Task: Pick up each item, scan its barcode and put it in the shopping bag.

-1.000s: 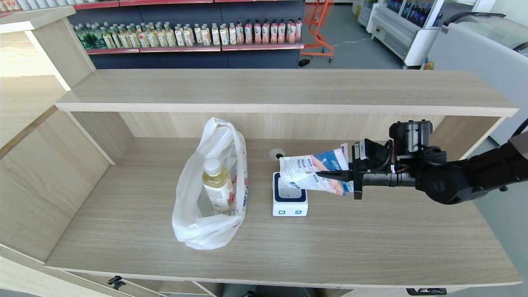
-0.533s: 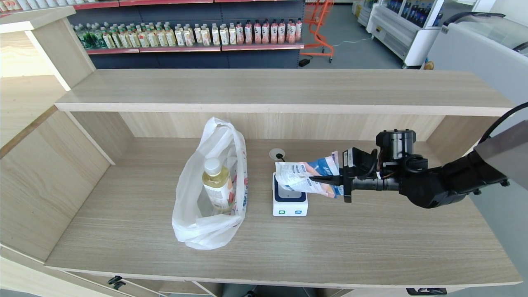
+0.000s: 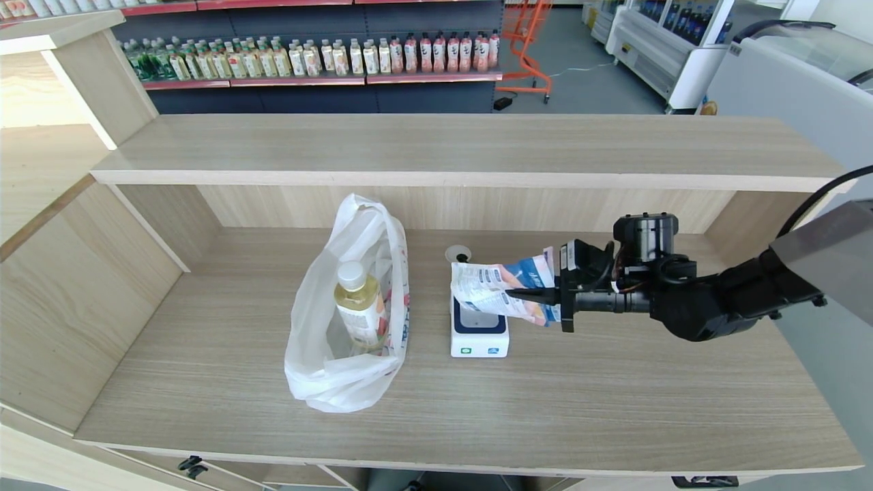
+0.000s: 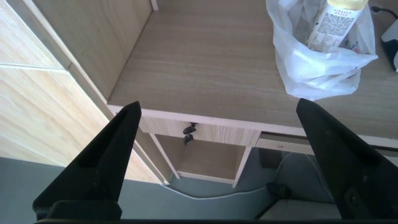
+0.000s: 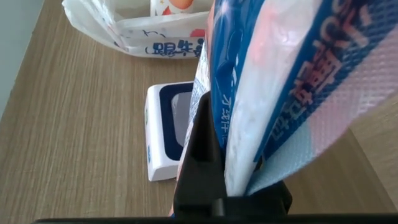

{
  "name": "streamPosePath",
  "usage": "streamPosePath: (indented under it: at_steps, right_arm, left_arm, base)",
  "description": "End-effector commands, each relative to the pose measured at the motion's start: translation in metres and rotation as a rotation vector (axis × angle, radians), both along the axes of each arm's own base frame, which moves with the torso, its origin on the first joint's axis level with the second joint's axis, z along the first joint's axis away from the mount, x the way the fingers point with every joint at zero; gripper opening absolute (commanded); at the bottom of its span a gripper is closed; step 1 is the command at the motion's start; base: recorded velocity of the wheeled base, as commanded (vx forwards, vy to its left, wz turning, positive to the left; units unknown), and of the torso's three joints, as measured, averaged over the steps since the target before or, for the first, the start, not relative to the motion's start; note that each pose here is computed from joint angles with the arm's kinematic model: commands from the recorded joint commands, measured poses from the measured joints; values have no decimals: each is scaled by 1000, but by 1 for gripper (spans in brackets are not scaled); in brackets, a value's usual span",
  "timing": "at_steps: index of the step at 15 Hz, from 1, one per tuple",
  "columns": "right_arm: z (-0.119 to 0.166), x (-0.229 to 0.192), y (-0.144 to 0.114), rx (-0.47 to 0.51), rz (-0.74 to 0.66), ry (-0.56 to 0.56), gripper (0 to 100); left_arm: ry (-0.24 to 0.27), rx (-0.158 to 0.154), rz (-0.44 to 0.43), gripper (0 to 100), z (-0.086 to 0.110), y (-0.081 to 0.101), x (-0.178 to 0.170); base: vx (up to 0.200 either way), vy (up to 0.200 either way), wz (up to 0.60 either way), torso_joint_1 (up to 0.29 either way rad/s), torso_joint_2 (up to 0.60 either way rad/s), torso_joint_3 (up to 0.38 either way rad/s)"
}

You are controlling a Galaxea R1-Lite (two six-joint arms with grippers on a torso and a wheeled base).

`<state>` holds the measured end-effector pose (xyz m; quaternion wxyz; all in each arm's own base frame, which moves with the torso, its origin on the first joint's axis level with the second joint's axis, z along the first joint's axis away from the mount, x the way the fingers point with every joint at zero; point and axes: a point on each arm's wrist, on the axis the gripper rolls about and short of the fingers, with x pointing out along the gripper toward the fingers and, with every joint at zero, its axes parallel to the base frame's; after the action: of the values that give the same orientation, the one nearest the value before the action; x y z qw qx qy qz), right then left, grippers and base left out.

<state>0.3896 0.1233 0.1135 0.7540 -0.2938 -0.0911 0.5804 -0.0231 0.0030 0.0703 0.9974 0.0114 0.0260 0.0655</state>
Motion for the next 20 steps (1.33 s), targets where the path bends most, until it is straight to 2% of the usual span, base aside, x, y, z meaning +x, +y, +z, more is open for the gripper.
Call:
streamPosePath:
  at_steps: [1,3,4,6,7,8,9,10,13,17,20]
  right_arm:
    - [8,-3,2,8,4,-11,0]
    - [20,-9,1,22,2,-13,0]
    - [35,-16,-2,52,-13,27,0]
    - [72,-35,-10,156,-91,176,0]
    - [113,-67,-16,322,-285,429,0]
    - [121,-74,-14,364,-318,490,0]
    - [136,-88,-4,452,-381,654,0]
    - [132,-91,1,443,-405,733,0]
    - [116,-78,38,406,-352,839,0]
    - [98,-51,66,418,-322,882,0]
    - [78,-23,93,421,-309,869,0]
  left_arm:
    - [0,0,0,100,0,0,0]
    - [0,0,0,100,0,0,0]
    - [0,0,0,100,0,0,0]
    - [0,0,0,100,0,0,0]
    - [0,0,0,100,0,0,0]
    - [0,0,0,100,0,0,0]
    - [0,-1,0,100,0,0,0]
    - [0,0,0,100,0,0,0]
    - [0,0,0,100,0,0,0]
    - [0,-1,0,100,0,0,0]
    - [0,0,0,100,0,0,0]
  base:
    - [0,0,0,0,0,0]
    - [0,0,0,0,0,0]
    - [0,0,0,0,0,0]
    - [0,0,0,0,0,0]
    - [0,0,0,0,0,0]
    - [0,0,0,0,0,0]
    - [0,0,0,0,0,0]
    - [0,0,0,0,0,0]
    - [0,0,0,0,0,0]
    - [0,0,0,0,0,0]
    - [0,0,0,0,0,0]
